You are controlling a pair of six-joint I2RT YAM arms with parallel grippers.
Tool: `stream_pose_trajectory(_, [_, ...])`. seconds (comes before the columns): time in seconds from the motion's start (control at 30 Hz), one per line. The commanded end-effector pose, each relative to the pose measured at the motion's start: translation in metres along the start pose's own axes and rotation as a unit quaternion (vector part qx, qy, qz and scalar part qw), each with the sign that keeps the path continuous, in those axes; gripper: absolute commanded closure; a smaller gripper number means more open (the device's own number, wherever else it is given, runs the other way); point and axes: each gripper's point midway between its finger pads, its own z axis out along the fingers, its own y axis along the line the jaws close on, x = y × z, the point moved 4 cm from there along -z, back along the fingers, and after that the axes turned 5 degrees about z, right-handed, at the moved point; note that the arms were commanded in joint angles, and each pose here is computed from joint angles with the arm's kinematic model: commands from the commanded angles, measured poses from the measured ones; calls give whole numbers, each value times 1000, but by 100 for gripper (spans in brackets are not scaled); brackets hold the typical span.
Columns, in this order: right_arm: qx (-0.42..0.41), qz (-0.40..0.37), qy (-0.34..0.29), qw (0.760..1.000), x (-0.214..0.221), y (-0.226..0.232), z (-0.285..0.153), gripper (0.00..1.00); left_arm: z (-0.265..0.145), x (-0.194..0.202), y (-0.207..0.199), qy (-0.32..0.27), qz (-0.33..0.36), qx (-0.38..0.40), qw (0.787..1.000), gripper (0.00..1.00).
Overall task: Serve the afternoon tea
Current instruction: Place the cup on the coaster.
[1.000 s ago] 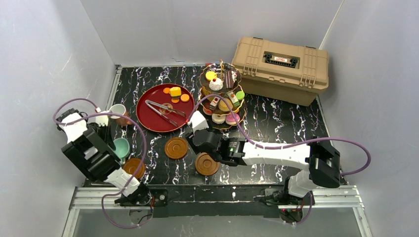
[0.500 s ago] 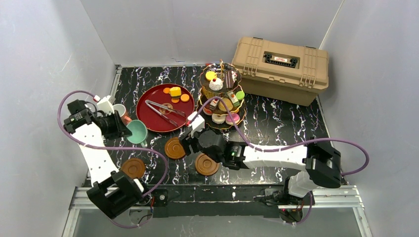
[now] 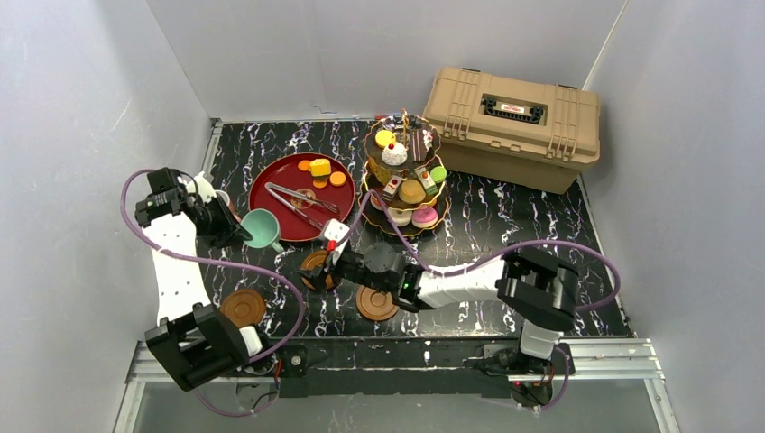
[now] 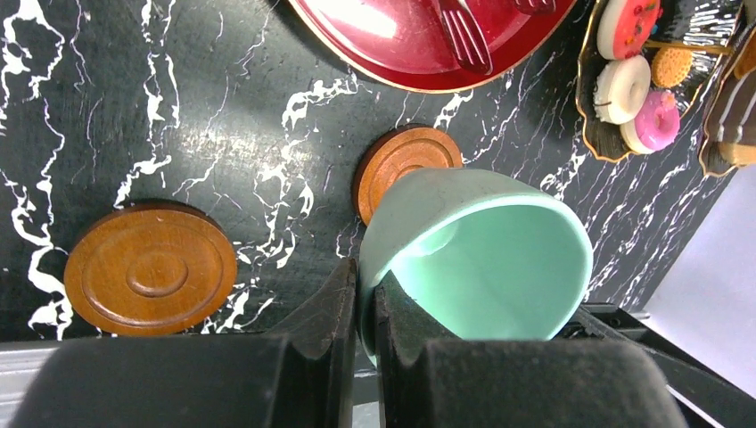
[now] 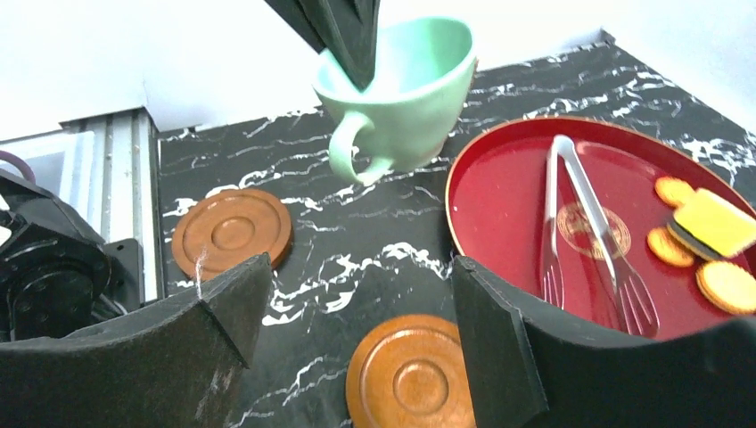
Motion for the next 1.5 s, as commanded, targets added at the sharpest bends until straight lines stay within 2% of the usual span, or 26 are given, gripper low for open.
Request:
stream_pose_trajectory(0.0, [-66, -14, -114, 991, -53, 7, 23, 18, -1, 8, -5, 15, -51, -5, 999, 100])
stream_pose_trajectory(0.43, [-100, -36, -99, 989, -37, 15, 55, 28, -2, 9, -5, 10, -54, -12, 998, 100])
stream_pose_trajectory(0.8, [-50, -67, -76, 994, -26, 0, 71, 44, -3, 10, -5, 13, -49, -13, 999, 100])
stream_pose_trajectory(1.17, [-30, -78, -48, 995, -13, -3, 79, 49, 0, 15, -6, 20, -58, -9, 998, 100])
stream_pose_trajectory(1.23, [-21, -69, -50, 996, -13, -4, 80, 54, 1, 16, -7, 22, -58, -7, 998, 100])
stream_pose_trajectory(1.37, [-1, -55, -69, 996, -19, -7, 81, 73, 2, 20, -5, 28, -58, -8, 998, 100])
stream_pose_trajectory(1.47, [4, -52, -81, 995, -24, -5, 83, 75, 4, 23, -4, 32, -58, -10, 998, 100])
